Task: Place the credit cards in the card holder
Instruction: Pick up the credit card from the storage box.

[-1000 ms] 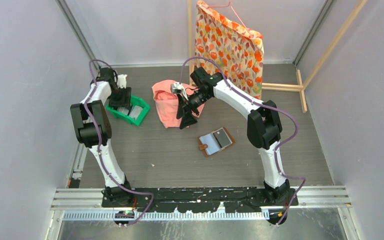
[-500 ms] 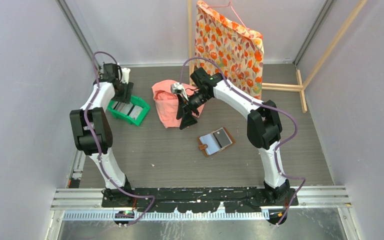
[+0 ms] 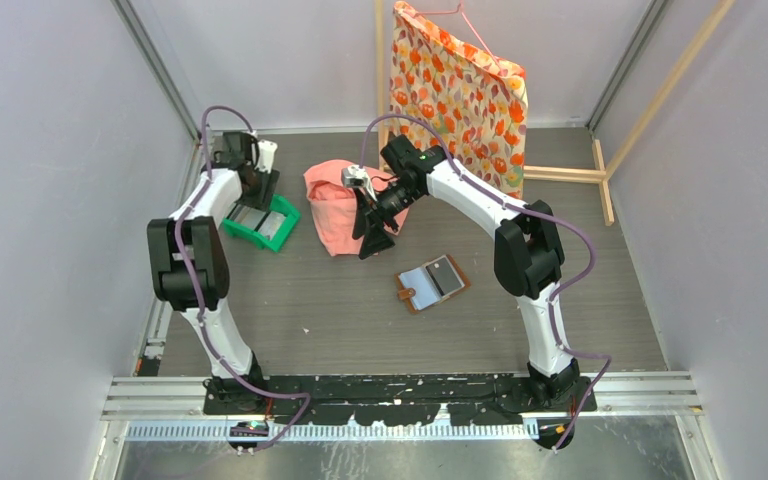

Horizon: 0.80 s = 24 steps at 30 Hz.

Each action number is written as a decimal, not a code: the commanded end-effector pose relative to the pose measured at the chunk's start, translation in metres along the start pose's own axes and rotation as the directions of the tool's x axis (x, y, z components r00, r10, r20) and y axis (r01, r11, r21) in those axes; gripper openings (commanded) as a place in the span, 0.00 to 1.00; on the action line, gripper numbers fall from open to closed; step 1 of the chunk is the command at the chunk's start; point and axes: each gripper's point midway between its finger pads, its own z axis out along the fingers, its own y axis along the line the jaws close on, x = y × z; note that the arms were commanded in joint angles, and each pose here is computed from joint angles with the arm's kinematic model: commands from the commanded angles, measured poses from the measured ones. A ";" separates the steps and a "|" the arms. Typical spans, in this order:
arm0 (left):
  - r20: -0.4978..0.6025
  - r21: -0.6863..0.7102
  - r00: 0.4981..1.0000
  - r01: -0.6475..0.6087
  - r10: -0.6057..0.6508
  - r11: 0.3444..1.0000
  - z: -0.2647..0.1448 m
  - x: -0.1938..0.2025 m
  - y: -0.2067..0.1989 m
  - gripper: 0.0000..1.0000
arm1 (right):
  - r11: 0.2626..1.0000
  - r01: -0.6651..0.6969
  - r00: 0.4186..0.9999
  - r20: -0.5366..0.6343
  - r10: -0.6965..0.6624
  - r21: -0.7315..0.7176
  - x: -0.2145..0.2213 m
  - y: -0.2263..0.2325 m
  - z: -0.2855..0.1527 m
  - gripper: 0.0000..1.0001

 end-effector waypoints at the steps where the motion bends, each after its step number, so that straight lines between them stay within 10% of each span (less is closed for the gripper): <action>1: 0.004 -0.014 1.000 -0.021 0.021 1.000 0.013 -0.003 0.005 0.56 | 0.998 0.062 0.997 0.043 -0.062 0.001 -0.025 0.014 -0.010 0.74; 11: -0.073 -0.119 0.996 -0.063 0.054 0.991 0.034 0.011 0.014 0.53 | 0.998 0.056 0.997 0.043 -0.056 -0.002 -0.023 0.015 -0.010 0.74; 24: -0.075 -0.188 0.995 -0.081 0.068 0.979 0.029 0.011 0.024 0.14 | 0.998 0.061 0.997 0.045 -0.060 -0.005 -0.024 0.016 -0.010 0.74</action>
